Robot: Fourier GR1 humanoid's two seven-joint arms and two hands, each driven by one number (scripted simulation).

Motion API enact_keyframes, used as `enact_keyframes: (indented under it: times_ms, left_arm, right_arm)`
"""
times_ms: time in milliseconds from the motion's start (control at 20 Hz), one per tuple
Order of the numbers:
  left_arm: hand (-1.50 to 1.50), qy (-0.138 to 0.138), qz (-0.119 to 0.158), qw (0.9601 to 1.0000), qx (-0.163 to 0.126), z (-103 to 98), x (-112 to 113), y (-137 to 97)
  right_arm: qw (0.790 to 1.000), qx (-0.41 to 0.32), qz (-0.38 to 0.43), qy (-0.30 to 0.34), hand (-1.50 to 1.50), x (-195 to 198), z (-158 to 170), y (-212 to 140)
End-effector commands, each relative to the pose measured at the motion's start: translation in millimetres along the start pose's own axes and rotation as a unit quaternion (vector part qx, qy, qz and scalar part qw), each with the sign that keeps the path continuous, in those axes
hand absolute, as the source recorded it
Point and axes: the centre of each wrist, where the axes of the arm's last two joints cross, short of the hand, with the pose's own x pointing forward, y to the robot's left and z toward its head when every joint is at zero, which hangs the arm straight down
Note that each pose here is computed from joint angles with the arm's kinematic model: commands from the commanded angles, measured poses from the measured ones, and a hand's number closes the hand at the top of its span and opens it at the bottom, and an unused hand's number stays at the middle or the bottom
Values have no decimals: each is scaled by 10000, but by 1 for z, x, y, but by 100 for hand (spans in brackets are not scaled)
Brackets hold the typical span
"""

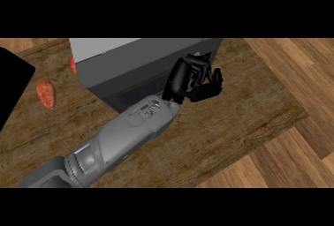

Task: Pick up the milk, place it into the microwave and close the microwave

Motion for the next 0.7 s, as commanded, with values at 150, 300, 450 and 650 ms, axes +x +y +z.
enact_keyframes:
  times_ms: [150,300,450,650]
  left_arm:
    - [150,738,84,9903,1173,-14,-7,3]
    - [150,760,0,9897,1217,-14,-12,5]
    - [150,855,-2,9904,1090,-12,-17,9]
    - [150,938,-176,9898,1057,-11,-28,31]
  right_arm:
    - [9998,-178,39,-56,-150,9,-1,-10]
    - [9995,-276,95,-74,-150,13,3,-13]
    - [9991,-364,158,-115,-150,19,5,-16]
    - [9985,-441,307,-138,-150,29,7,-21]
